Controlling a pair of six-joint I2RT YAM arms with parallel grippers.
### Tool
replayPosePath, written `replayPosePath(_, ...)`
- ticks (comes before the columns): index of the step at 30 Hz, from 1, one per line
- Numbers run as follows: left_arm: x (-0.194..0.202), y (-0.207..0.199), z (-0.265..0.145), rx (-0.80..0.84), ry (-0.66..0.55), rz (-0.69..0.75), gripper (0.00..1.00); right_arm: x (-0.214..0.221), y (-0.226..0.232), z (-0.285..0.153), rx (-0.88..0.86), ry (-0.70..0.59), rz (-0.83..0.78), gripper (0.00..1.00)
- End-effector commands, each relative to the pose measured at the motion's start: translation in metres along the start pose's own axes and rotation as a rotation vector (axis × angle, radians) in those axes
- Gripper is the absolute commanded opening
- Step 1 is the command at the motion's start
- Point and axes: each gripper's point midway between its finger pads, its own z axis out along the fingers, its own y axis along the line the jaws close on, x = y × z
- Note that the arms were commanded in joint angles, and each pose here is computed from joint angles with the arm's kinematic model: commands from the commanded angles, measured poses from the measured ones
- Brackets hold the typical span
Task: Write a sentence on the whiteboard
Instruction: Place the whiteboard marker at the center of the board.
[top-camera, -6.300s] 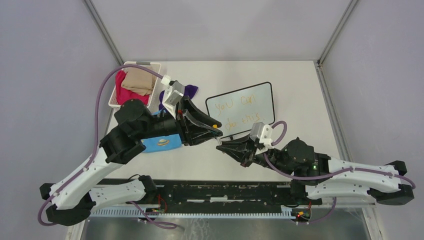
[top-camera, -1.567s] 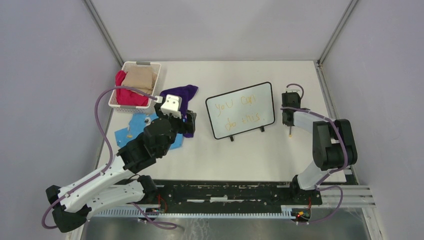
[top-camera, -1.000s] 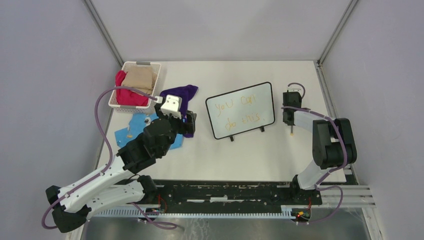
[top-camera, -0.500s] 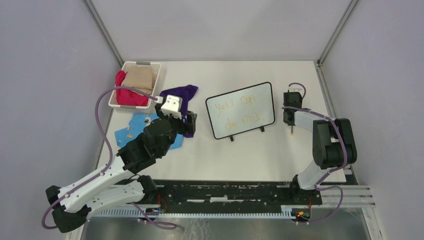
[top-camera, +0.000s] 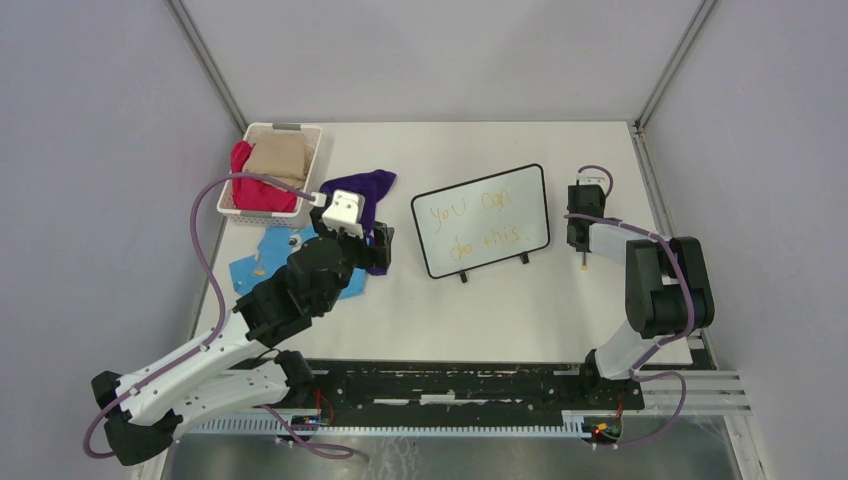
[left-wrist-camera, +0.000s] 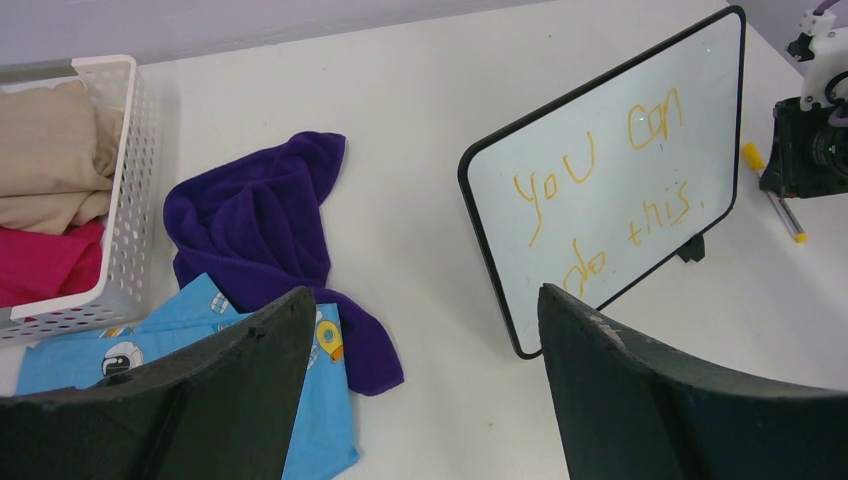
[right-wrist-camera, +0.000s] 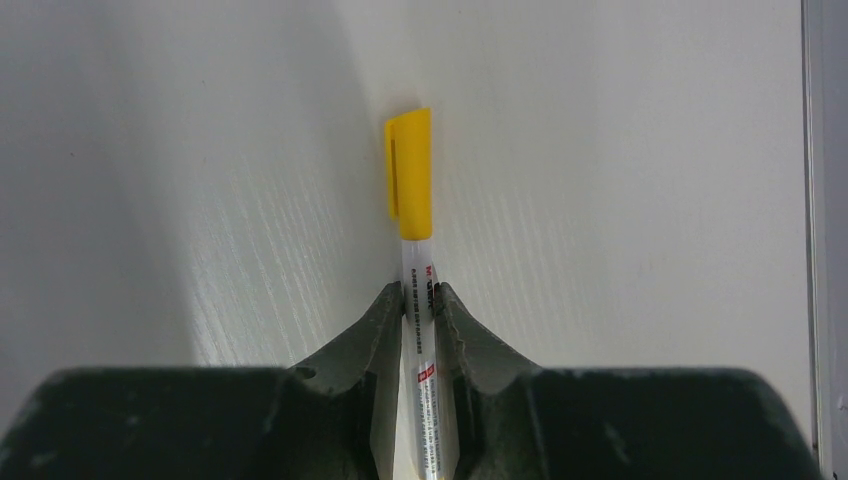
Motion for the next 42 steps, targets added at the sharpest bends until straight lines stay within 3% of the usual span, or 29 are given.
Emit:
replayPosePath(1,-0.015,-0.002,-0.002,0.009,-0.051,-0.03,0.87,0.026,0.001,0.002,-0.02,0.074,-0.014,0.23)
replayPosePath(12,-0.016,-0.001,-0.003,0.006,-0.054,-0.032,0.87,0.028,0.0,0.001,-0.019,0.075,-0.013,0.24)
replayPosePath(22,-0.015,-0.001,-0.003,0.006,-0.052,-0.03,0.87,0.007,-0.005,-0.011,-0.013,0.008,0.037,0.41)
replayPosePath(42,-0.016,0.003,-0.005,-0.014,-0.06,-0.024,0.87,-0.005,-0.002,-0.021,-0.047,-0.046,0.079,0.46)
